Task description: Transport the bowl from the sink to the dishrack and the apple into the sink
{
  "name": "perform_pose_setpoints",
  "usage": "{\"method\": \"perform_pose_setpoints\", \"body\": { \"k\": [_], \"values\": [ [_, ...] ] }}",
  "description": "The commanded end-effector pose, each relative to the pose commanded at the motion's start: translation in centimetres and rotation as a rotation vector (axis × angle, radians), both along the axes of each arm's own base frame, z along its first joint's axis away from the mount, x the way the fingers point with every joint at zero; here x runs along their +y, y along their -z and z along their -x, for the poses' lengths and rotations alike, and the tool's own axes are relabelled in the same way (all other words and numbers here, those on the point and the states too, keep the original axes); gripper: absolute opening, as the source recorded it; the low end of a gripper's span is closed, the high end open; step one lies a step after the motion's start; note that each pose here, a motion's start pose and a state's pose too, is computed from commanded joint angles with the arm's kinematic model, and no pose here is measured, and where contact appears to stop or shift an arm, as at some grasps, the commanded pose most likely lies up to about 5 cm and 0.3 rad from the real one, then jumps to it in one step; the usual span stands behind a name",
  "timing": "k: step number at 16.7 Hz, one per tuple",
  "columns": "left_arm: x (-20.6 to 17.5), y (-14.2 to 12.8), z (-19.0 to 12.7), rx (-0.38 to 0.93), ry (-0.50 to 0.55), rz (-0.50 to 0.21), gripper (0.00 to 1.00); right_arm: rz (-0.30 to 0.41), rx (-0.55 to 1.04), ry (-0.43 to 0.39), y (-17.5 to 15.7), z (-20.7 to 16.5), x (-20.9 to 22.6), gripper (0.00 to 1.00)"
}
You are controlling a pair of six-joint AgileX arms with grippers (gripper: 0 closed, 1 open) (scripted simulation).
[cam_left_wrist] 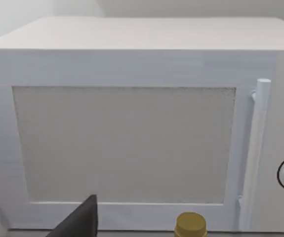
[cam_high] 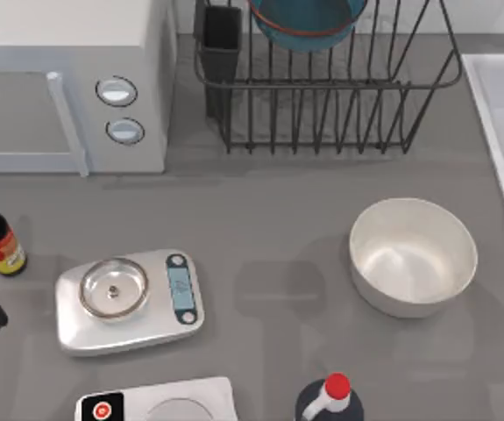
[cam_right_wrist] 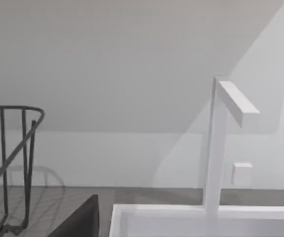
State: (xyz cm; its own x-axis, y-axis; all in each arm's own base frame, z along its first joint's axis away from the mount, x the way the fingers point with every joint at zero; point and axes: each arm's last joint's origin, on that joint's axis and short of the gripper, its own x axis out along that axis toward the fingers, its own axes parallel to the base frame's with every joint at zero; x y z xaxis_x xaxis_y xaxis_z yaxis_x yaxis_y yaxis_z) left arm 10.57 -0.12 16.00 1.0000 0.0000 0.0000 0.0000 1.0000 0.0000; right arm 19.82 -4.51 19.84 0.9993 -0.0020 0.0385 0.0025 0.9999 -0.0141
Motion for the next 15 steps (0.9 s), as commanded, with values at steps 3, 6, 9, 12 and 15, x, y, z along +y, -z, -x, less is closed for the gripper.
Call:
{"method": "perform_pose_setpoints", "body": {
  "k": [3,6,9,12,15],
  "values": [
    [0.0,0.0,0.0,0.0,0.0,0.0,1.0,0.005,-0.049,0.001,-1.2,3.9,1.9,1.0],
    [0.0,0.0,0.0,0.0,0.0,0.0,1.0,-0.003,-0.05,0.001,-0.3,6.9,3.1,1.0],
    [0.0,0.0,0.0,0.0,0.0,0.0,1.0,-0.012,-0.011,0.0,1.7,8.6,3.9,1.0],
    [0.0,0.0,0.0,0.0,0.0,0.0,1.0,-0.014,0.028,-0.001,3.4,9.2,4.3,1.0],
    [0.0,0.0,0.0,0.0,0.0,0.0,1.0,-0.014,0.038,-0.002,3.8,9.2,4.4,1.0]
  ]
}}
